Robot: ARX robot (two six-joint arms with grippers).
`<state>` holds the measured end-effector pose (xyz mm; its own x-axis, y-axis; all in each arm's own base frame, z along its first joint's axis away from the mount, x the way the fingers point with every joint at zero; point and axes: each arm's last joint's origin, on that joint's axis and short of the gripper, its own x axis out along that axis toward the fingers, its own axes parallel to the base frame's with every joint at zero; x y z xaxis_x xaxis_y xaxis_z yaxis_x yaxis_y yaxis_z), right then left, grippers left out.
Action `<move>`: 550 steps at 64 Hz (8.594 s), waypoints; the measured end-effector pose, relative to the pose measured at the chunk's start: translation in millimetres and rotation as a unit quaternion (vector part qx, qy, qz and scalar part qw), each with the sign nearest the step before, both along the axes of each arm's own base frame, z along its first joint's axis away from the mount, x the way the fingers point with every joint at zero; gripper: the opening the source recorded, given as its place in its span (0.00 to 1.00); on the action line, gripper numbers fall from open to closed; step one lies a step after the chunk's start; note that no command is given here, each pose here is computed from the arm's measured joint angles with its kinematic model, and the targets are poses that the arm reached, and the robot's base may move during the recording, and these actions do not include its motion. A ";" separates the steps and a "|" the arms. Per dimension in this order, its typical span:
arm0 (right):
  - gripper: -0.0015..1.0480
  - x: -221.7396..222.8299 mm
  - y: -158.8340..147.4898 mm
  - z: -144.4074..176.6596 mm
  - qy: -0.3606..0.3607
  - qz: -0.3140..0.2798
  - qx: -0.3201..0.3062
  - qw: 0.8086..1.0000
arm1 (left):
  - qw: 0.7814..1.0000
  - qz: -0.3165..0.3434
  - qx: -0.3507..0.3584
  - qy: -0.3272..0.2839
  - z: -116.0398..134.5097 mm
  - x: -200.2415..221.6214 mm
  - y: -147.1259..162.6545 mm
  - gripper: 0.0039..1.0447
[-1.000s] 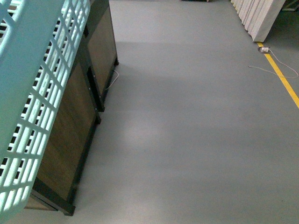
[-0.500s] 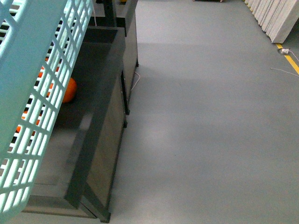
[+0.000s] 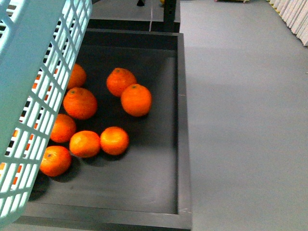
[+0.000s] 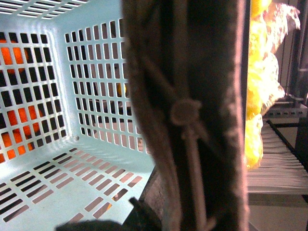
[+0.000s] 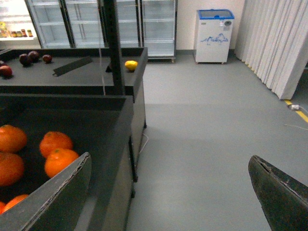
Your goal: Pick lemon and mango into basket
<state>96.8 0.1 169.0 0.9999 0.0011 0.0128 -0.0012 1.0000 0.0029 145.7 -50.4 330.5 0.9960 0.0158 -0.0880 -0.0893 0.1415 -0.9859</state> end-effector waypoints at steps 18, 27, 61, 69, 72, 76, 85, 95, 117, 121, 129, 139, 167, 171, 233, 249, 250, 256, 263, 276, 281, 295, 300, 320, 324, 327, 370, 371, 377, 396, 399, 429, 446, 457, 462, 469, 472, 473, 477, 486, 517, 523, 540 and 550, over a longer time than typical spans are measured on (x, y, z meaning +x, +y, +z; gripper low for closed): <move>0.92 0.0 0.0 -0.1 0.000 0.000 0.000 1.000 | 1.000 -0.001 0.000 0.001 -0.2 0.3 -0.2 0.04; 0.92 0.0 -0.1 0.0 0.000 -0.002 0.000 1.000 | 1.000 -0.001 0.000 0.001 -0.1 0.2 -0.1 0.04; 0.92 0.0 -0.1 0.0 0.000 -0.001 0.000 1.000 | 1.000 -0.001 0.000 0.000 0.2 0.0 0.0 0.04; 0.92 0.0 0.0 0.0 0.000 0.000 0.000 1.000 | 1.000 0.001 0.000 0.000 0.1 0.0 0.1 0.04; 0.92 0.0 0.0 0.1 0.000 0.000 0.000 1.000 | 1.000 0.000 0.001 0.000 0.1 0.0 0.0 0.04; 0.92 0.0 -0.1 0.0 0.000 -0.002 0.000 1.000 | 1.000 0.000 0.000 -0.001 0.4 -0.2 0.1 0.04; 0.92 0.0 0.0 0.0 0.000 0.000 0.000 1.000 | 1.000 0.000 0.001 0.001 -0.1 0.2 -0.1 0.04; 0.92 0.0 0.0 0.0 0.000 -0.001 0.000 1.000 | 1.000 0.001 0.002 0.000 0.2 0.0 0.1 0.04; 0.92 0.0 0.0 -0.1 0.000 0.000 0.000 1.000 | 1.000 -0.001 0.001 0.000 0.1 0.0 -0.1 0.04; 0.92 -0.1 0.0 0.1 0.000 0.000 0.000 1.000 | 1.000 -0.001 0.001 0.001 0.0 0.1 -0.1 0.04; 0.92 0.0 0.0 0.0 0.000 0.000 0.000 1.000 | 1.000 0.001 0.002 0.001 0.0 0.2 0.1 0.04; 0.92 0.0 0.0 0.0 0.000 -0.001 0.000 1.000 | 1.000 -0.002 0.001 0.000 0.1 0.1 -0.1 0.04; 0.92 0.0 -0.1 -0.1 0.000 0.000 0.000 1.000 | 0.989 -0.036 0.097 0.101 7.0 5.8 -3.7 0.04; 0.92 0.0 -0.1 -0.1 0.000 0.000 0.000 1.000 | 0.960 -0.099 0.198 0.172 9.9 17.3 -15.9 0.04; 0.92 0.0 -0.1 -0.1 0.000 -0.001 0.000 1.000 | 0.840 -0.455 0.277 0.102 -31.8 106.8 -214.4 0.04; 0.92 4.2 -0.9 -2.0 0.126 0.048 0.028 0.990 | 0.842 -0.451 0.278 0.101 -31.3 105.4 -213.5 0.04; 0.92 5.7 -1.7 -0.7 0.129 0.048 0.032 0.990 | 0.842 -0.450 0.279 0.101 -31.4 105.4 -213.5 0.04; 0.92 16.3 -12.1 13.6 0.109 0.040 0.050 0.992 | 0.843 -0.448 0.280 0.101 -31.4 106.0 -212.9 0.04; 0.92 40.5 -40.4 25.0 0.097 -0.011 0.057 0.994 | 0.841 -0.454 0.278 0.101 -31.6 105.7 -213.2 0.04; 0.92 148.6 -151.5 -6.5 0.183 -0.188 0.073 0.962 | 0.841 -0.453 0.278 0.101 -31.6 105.3 -213.5 0.04; 0.92 175.7 -178.0 -50.3 0.264 -0.218 0.096 0.935 | 0.841 -0.452 0.278 0.101 -31.6 105.4 -213.5 0.04; 0.92 199.2 -211.6 -137.4 0.400 -0.251 0.172 0.864 | 0.840 -0.455 0.277 0.101 -31.7 105.1 -213.7 0.04; 0.92 204.2 -219.7 -149.2 0.405 -0.262 0.193 0.854 | 0.840 -0.455 0.277 0.101 -31.7 105.1 -213.7 0.04; 0.92 216.8 -235.9 -190.6 0.435 -0.295 0.225 0.821 | 0.841 -0.453 0.278 0.101 -31.7 105.5 -213.3 0.04; 0.92 217.2 -238.9 -191.9 0.433 -0.303 0.236 0.816 | 0.840 -0.455 0.277 0.101 -31.7 105.3 -213.5 0.04; 0.92 217.7 -241.4 -191.5 0.428 -0.307 0.245 0.814 | 0.840 -0.455 0.277 0.101 -31.7 105.3 -213.5 0.04; 0.92 239.0 -230.1 -222.6 0.463 -0.316 0.280 0.779 | 0.840 -0.455 0.277 0.101 -31.7 105.3 -213.5 0.04; 0.92 239.0 -229.9 -222.9 0.464 -0.316 0.280 0.779 | 0.840 -0.455 0.277 0.101 -31.7 105.3 -213.5 0.04; 0.92 238.9 -228.3 -223.9 0.468 -0.315 0.276 0.778 | 0.840 -0.455 0.277 0.101 -31.7 105.3 -213.5 0.04; 0.72 228.9 -220.8 -230.0 0.497 -0.300 0.248 0.776 | 0.840 -0.455 0.277 0.101 -31.7 105.3 -213.5 0.04; 0.67 227.5 -219.7 -230.1 0.500 -0.297 0.246 0.776 | 0.840 -0.455 0.277 0.101 -31.7 105.3 -213.5 0.04; 0.59 211.3 -210.7 -157.8 0.431 -0.204 0.236 0.846 | 0.841 -0.454 0.277 0.101 -31.7 105.4 -213.5 0.04; 0.59 180.9 -182.1 -42.4 0.294 -0.076 0.202 0.931 | 0.840 -0.455 0.277 0.101 -31.7 105.3 -213.5 0.04; 0.59 152.7 -142.7 30.9 0.198 0.035 0.182 0.962 | 0.841 -0.454 0.278 0.101 -31.7 105.4 -213.4 0.04; 0.59 144.0 -124.3 49.4 0.175 0.065 0.174 0.967 | 0.840 -0.455 0.277 0.101 -31.7 105.3 -213.5 0.04; 0.59 132.2 -75.1 64.5 0.154 0.133 0.162 0.966 | 0.841 -0.454 0.277 0.101 -31.7 105.4 -213.5 0.04; 0.59 130.8 -61.8 65.6 0.154 0.149 0.160 0.964 | 0.841 -0.454 0.277 0.101 -31.7 105.4 -213.5 0.04; 0.59 130.5 -58.5 65.8 0.154 0.154 0.159 0.963 | 0.841 -0.454 0.277 0.101 -31.7 105.4 -213.5 0.04; 0.59 129.8 -41.1 67.0 0.152 0.178 0.156 0.960 | 0.840 -0.455 0.277 0.101 -31.7 105.3 -213.5 0.04; 0.59 135.5 -11.5 65.3 0.154 0.205 0.145 0.955 | 0.840 -0.455 0.277 0.101 -31.7 105.3 -213.5 0.04; 0.92 153.5 30.9 50.4 0.158 0.205 0.137 0.956 | 0.839 -0.456 0.278 0.101 -31.9 105.3 -213.5 0.04; 0.91 153.2 23.2 54.6 0.137 0.153 0.131 0.970 | 0.840 -0.455 0.278 0.103 -33.0 105.0 -213.5 0.04; 0.72 113.6 -0.9 69.2 -0.001 -0.002 0.045 0.999 | 0.841 -0.451 0.280 0.103 -33.1 105.9 -212.5 0.04; 0.47 94.7 -0.4 45.2 0.014 -0.001 0.013 1.000 | 0.838 -0.460 0.275 0.103 -33.1 104.0 -214.3 0.04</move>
<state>191.6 -0.3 214.2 0.9999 -0.0015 -0.0143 0.0019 0.9996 0.0296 249.7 -264.7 297.4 0.5730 -0.6567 -0.4904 0.1473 0.6711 -0.7266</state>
